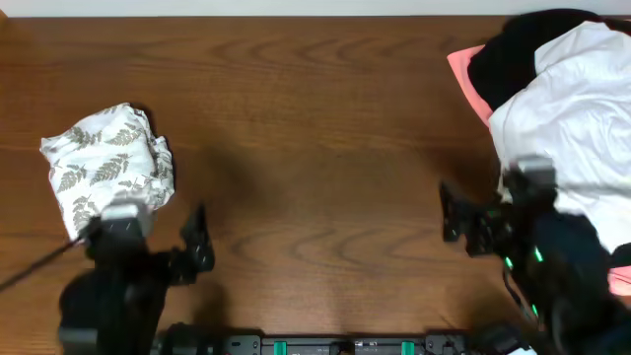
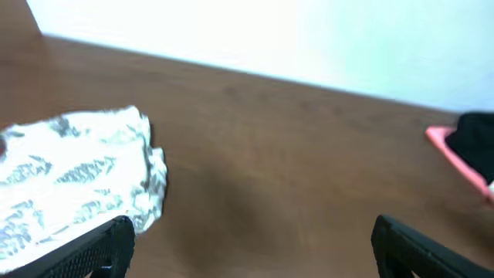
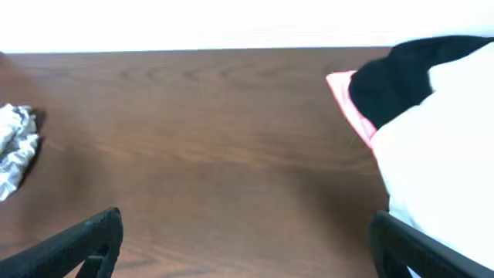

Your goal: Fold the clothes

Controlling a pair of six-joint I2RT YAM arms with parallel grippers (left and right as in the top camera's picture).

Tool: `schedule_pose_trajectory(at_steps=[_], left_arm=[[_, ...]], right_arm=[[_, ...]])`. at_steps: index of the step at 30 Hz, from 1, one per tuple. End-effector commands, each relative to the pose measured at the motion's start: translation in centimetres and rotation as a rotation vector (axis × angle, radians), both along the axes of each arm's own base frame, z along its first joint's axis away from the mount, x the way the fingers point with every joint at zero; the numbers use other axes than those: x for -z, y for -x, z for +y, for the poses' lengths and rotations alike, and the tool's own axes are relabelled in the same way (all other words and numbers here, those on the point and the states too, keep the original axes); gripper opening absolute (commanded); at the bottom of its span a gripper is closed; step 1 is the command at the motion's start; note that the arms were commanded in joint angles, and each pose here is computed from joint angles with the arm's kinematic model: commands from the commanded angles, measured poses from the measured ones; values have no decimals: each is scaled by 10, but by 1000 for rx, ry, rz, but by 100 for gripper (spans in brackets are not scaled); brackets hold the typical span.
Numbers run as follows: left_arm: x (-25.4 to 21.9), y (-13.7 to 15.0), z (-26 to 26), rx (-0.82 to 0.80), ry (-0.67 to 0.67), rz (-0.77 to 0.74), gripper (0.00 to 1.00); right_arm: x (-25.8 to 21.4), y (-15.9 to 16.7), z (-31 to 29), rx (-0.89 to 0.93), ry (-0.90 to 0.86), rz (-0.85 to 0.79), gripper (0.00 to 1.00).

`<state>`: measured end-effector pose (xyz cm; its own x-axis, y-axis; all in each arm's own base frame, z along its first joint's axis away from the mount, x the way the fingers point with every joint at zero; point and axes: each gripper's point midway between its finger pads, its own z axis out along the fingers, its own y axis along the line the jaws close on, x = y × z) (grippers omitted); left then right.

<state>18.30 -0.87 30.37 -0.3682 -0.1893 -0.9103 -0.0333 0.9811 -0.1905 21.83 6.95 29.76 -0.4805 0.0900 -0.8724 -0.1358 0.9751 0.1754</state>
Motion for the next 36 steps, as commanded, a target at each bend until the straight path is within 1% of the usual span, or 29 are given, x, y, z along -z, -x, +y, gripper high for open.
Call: schedule_pose_trajectory(at_steps=[1, 4, 11, 16, 20, 24, 30, 36], left_arm=[[-6, 9, 4, -16, -8, -44, 98], [-8, 12, 4, -16, -6, -60, 98], [-8, 11, 4, -16, -6, -59, 98], [-8, 11, 4, -16, -6, -59, 98], [-8, 11, 4, -16, -6, -59, 98], [-8, 11, 4, -16, -6, -59, 98], [-8, 11, 4, -16, -6, -59, 98], [-8, 11, 4, -16, -6, -59, 98]], right_arm=[[8, 13, -12, 37, 6, -2, 99], [17, 28, -20, 37, 23, 31, 99], [51, 52, -32, 36, 106, 183, 99], [67, 64, -39, 36, 147, 260, 99], [72, 69, -41, 36, 162, 287, 99], [72, 69, -43, 45, 156, 279, 99], [65, 73, -66, 187, 111, 235, 99], [50, 92, -90, 328, 47, 111, 99]])
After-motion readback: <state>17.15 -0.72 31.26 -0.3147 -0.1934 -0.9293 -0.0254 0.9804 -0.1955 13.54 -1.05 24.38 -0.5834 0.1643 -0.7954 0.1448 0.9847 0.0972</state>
